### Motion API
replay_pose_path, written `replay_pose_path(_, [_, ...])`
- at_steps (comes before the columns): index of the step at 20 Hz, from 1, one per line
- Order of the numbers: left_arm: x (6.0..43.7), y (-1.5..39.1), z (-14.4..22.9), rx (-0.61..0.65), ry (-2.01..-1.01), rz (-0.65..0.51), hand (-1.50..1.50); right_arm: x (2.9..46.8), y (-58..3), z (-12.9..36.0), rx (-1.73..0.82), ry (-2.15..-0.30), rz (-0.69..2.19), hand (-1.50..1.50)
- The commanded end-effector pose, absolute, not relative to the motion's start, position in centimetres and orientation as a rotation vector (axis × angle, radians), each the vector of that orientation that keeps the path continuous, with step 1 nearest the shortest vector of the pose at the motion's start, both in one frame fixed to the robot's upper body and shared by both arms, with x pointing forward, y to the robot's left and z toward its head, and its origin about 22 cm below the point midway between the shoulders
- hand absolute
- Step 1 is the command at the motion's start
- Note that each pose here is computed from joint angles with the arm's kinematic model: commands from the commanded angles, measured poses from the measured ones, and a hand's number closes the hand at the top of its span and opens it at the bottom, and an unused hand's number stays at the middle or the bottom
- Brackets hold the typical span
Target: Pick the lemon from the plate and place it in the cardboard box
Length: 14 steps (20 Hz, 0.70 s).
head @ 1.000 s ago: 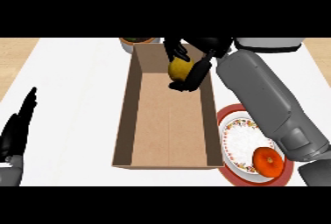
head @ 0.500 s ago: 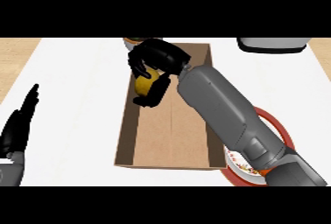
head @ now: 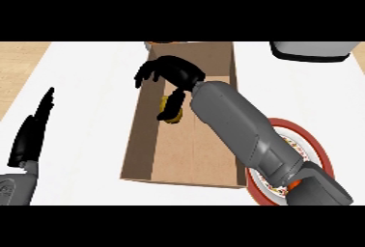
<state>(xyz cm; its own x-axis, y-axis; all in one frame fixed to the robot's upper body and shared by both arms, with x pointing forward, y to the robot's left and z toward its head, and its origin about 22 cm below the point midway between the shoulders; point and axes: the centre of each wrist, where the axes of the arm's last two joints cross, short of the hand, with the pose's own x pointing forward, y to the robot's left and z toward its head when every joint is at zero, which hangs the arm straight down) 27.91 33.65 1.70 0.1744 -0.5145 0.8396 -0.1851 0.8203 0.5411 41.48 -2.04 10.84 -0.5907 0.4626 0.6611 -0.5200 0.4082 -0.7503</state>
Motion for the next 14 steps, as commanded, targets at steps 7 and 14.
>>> replay_pose_path(7, [26.9,34.4,2.0,0.618,-1.404,-0.252,0.0,41.0,-2.0,10.2,0.214,-1.911,1.111,-1.5])
replay_pose_path(14, [27.5,35.9,2.0,0.639,-1.383,-0.24,0.0,43.5,-4.3,12.0,0.312,-1.933,0.794,-1.5])
